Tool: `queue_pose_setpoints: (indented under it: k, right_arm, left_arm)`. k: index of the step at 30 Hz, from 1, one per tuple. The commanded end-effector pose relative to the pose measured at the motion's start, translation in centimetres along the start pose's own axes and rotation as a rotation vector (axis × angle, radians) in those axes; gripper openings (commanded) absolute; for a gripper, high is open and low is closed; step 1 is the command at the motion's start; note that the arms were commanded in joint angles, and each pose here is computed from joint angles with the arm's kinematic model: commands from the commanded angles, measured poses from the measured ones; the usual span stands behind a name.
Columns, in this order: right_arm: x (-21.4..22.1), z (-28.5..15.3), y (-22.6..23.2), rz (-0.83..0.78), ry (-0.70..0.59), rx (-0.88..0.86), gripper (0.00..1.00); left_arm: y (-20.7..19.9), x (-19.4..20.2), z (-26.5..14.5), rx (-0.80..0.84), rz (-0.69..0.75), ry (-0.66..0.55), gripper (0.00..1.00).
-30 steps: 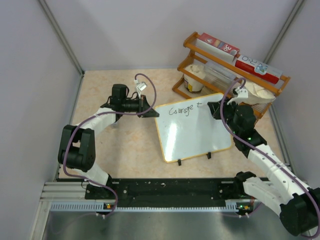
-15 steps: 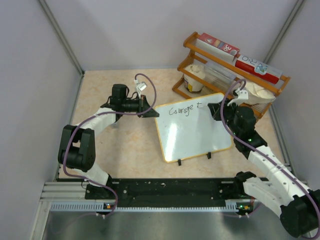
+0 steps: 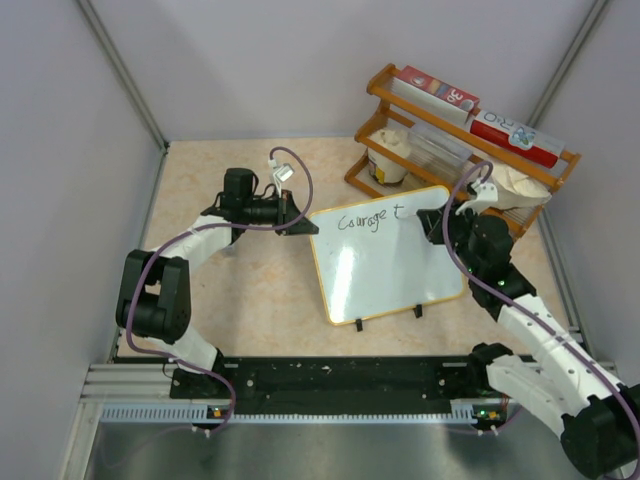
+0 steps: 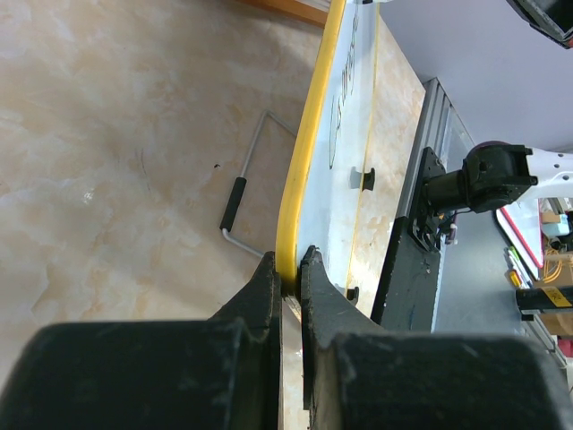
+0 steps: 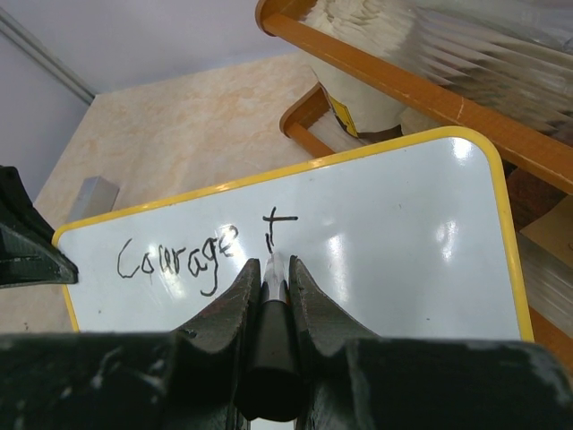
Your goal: Write a sentence on the whiteboard
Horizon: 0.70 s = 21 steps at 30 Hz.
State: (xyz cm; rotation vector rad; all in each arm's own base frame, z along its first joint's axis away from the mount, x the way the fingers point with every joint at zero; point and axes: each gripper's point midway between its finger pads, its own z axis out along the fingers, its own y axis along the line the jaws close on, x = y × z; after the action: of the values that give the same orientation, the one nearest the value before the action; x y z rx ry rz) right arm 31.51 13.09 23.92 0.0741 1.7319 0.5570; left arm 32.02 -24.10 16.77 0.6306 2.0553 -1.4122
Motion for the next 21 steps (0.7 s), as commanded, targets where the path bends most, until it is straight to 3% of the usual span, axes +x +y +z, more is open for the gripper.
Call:
queue_pose_setpoints:
  k: [1,21]
  right_arm:
    - [-0.2,-0.4,-1.1,-0.018,-0.016,0.043,0.00]
    - [-5.2,-1.0,0.4,-0.007,-0.164,0.018,0.00]
  left_arm:
    - [1.9,3.3,1.4,-0.060,0.122,0.082,0.00]
    - [1.9,3.4,1.4,-0.061,0.121,0.083,0.00]
